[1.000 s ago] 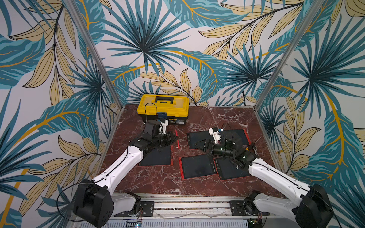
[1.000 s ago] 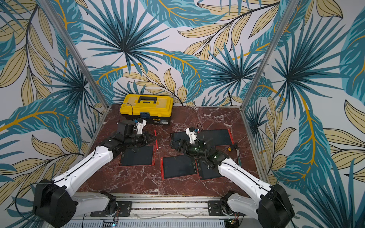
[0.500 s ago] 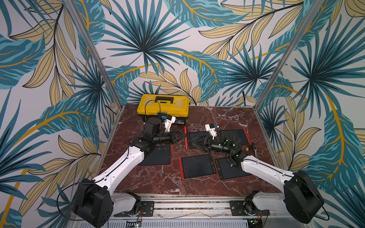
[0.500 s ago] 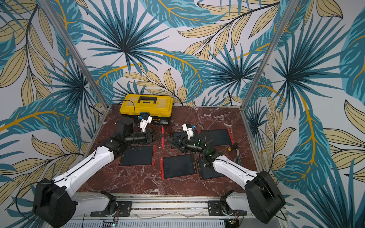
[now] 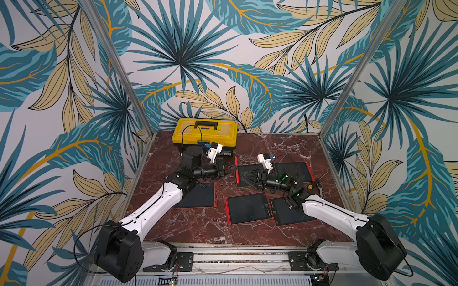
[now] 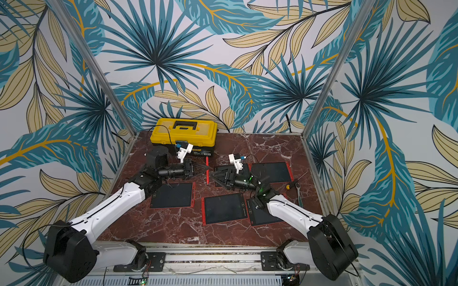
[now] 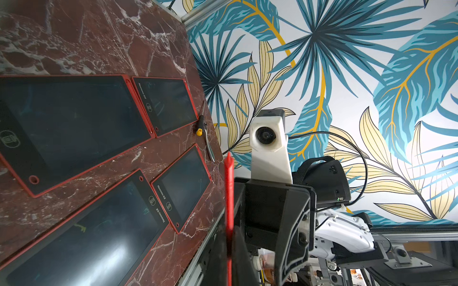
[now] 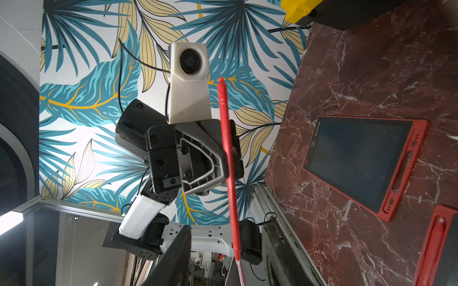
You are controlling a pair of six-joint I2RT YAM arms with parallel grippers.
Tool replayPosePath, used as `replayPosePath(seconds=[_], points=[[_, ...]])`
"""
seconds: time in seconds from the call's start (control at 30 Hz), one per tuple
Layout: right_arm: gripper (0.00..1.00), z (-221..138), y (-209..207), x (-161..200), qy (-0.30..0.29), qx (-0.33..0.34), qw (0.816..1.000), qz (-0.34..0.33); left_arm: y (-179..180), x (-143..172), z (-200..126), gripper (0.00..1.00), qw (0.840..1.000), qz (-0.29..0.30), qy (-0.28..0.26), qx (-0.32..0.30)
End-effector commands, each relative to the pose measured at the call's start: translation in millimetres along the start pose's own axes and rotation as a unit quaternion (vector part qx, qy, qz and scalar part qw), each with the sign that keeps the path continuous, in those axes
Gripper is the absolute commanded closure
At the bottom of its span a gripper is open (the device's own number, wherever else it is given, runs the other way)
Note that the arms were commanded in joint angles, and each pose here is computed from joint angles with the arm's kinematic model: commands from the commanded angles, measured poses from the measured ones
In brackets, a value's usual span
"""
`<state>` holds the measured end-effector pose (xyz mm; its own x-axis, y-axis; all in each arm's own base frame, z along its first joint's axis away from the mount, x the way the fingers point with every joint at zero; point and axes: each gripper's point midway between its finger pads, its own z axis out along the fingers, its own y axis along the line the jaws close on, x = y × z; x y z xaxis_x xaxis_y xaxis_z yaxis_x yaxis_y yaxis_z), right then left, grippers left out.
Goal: Place the stylus back onto the writing tablet
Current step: Pick up the stylus from the center of the board.
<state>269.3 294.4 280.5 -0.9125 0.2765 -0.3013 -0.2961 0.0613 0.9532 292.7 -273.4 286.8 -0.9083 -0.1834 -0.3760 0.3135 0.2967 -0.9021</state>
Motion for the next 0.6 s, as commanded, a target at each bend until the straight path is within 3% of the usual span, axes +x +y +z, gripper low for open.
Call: replayPosePath(seconds=[0.0, 0.57], points=[[0.55, 0.0, 15.8, -0.6, 0.006, -0.034, 0.999, -0.011, -12.8, -1.5, 2.1, 1.00, 1.000, 0.010, 0.003, 0.020], [0.73, 5.0, 10.0, -1.1, 0.011, -0.043, 0.999, 0.001, -16.3, 1.1, 9.0, 1.00, 1.000, 0.009, 0.010, 0.026]])
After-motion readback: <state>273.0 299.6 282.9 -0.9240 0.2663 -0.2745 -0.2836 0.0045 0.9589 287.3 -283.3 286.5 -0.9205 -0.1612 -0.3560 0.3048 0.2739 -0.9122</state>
